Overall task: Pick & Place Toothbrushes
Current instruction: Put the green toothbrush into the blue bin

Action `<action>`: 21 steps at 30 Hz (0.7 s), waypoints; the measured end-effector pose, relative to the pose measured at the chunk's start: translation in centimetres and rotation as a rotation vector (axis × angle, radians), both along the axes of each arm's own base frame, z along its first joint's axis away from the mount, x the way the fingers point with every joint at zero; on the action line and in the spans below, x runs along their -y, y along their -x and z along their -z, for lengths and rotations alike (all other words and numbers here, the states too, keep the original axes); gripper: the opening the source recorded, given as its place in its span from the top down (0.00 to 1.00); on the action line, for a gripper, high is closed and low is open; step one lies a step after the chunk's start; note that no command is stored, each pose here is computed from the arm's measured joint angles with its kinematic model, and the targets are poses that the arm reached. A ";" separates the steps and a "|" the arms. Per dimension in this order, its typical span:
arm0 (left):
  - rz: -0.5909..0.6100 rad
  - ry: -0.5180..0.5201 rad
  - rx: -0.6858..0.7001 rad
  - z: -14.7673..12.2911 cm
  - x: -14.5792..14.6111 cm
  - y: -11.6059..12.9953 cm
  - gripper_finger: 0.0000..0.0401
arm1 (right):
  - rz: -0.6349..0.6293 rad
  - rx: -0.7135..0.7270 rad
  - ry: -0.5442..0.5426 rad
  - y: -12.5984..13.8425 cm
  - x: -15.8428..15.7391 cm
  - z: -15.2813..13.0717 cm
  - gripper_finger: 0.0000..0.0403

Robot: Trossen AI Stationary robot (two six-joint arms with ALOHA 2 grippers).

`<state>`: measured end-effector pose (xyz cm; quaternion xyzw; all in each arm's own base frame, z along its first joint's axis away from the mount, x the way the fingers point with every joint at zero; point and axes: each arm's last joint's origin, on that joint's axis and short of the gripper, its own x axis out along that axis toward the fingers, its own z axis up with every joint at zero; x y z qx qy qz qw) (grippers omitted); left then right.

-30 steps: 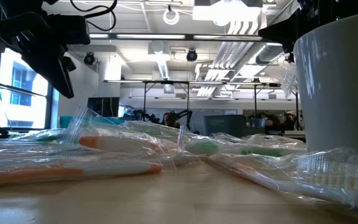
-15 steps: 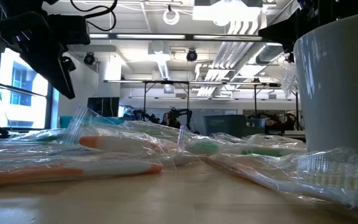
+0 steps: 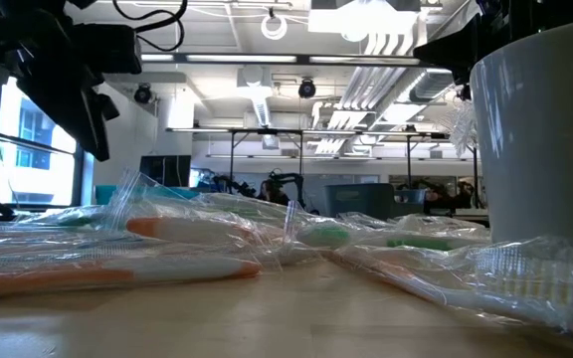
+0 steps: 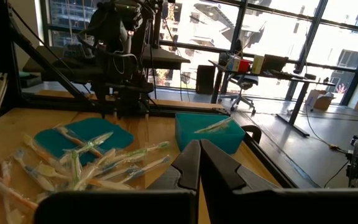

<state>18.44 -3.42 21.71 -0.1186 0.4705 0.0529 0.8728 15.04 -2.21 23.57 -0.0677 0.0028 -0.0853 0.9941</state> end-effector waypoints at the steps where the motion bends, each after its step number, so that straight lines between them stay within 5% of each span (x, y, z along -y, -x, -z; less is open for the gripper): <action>1: 0.002 0.000 -0.007 0.1 0.0 -0.1 0.61 | 0.000 0.000 0.000 0.0 0.0 0.0 0.99; 21: 0.133 -0.066 -0.029 2.1 2.5 -2.0 0.61 | 0.000 -0.003 -0.001 0.0 0.0 0.0 0.99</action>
